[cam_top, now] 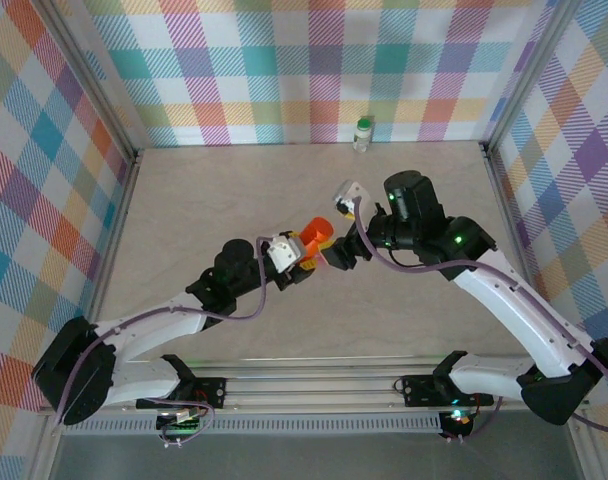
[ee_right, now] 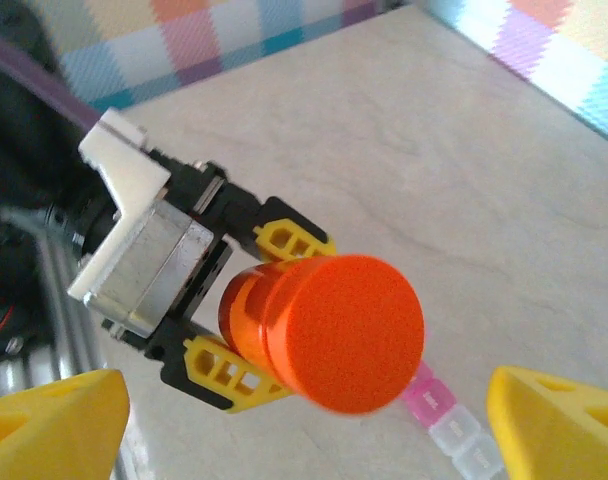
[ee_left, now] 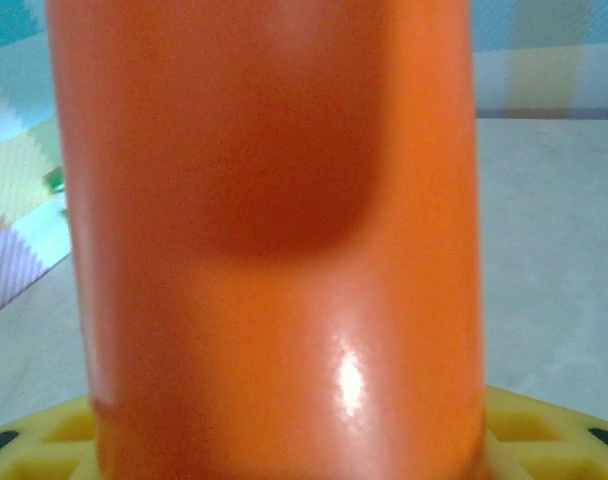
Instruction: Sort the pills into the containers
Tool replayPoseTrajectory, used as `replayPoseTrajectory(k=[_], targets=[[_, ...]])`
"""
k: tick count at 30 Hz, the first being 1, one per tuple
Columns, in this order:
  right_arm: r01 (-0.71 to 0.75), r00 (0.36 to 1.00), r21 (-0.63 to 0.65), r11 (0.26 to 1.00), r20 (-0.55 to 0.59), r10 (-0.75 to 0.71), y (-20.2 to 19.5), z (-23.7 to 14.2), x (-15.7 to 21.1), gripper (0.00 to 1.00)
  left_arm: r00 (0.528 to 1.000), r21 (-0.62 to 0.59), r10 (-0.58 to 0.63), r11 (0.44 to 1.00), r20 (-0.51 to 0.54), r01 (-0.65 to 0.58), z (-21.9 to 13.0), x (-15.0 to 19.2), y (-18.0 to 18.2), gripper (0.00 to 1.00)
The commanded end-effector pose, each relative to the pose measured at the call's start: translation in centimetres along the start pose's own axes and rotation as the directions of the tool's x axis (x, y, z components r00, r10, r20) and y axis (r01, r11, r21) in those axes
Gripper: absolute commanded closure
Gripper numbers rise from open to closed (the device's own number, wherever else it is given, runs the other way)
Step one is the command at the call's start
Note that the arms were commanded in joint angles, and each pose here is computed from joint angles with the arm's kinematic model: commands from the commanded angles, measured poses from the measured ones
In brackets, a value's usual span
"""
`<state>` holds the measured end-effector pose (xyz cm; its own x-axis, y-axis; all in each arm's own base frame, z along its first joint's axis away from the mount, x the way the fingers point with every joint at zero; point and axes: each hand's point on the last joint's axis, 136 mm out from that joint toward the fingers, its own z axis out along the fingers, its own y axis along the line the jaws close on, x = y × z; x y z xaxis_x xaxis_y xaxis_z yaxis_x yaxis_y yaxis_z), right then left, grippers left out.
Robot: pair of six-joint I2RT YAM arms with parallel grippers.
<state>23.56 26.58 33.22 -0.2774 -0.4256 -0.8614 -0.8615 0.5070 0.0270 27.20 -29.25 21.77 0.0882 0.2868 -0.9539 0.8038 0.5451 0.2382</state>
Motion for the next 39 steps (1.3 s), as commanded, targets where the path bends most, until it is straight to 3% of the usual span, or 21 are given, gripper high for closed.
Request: replayPoseTrajectory(k=[1, 6, 9, 19, 24, 31, 34, 39], targets=[[-0.225, 0.972, 0.177, 0.958, 0.110, 0.208, -3.5, -0.2, -1.7, 0.08, 0.994, -0.174, -0.058, 0.982, 0.097, 0.074, 0.6, -2.1, 3.5, 1.00], [-0.466, 0.881, 0.226, 0.856, 0.210, 0.424, -5.9, 1.1, -2.8, 0.08, 0.987, -0.281, -0.094, 0.951, 0.129, 0.128, 2.0, -2.6, 5.9, 1.00], [-0.527, 0.846, 0.221, 0.821, 0.234, 0.479, -6.6, 2.3, -3.3, 0.08, 0.984, -0.285, -0.092, 0.949, 0.150, 0.132, 2.9, -3.0, 6.1, 1.00], [-0.562, 0.827, 0.215, 0.799, 0.175, 0.534, -7.3, 6.4, -2.7, 0.18, 0.981, -0.254, -0.059, 0.962, 0.183, 0.106, 4.4, -3.7, 4.9, 1.00], [-0.581, 0.813, 0.166, 0.797, 0.176, 0.555, -6.8, 6.9, -3.1, 0.41, 0.981, -0.202, -0.003, 0.979, 0.196, 0.043, 4.6, -4.3, 3.0, 1.00], [-0.603, 0.795, 0.101, 0.791, 0.166, 0.584, -5.7, 7.0, -2.7, 0.64, 0.981, -0.185, 0.005, 0.982, 0.193, 0.031, 4.4, -4.1, 2.4, 1.00], [-0.517, 0.839, -0.003, 0.856, 0.194, 0.508, -3.8, 6.1, -3.4, 0.73, 0.979, -0.116, 0.000, 0.993, 0.203, 0.024, 4.0, -4.3, 1.5, 1.00], [-0.233, 0.938, -0.133, 0.963, 0.230, 0.259, -0.1, 3.6, -3.5, 0.84, 0.976, 0.095, 0.000, 0.995, 0.216, -0.020, 1.0, -4.9, -1.0, 1.00]])
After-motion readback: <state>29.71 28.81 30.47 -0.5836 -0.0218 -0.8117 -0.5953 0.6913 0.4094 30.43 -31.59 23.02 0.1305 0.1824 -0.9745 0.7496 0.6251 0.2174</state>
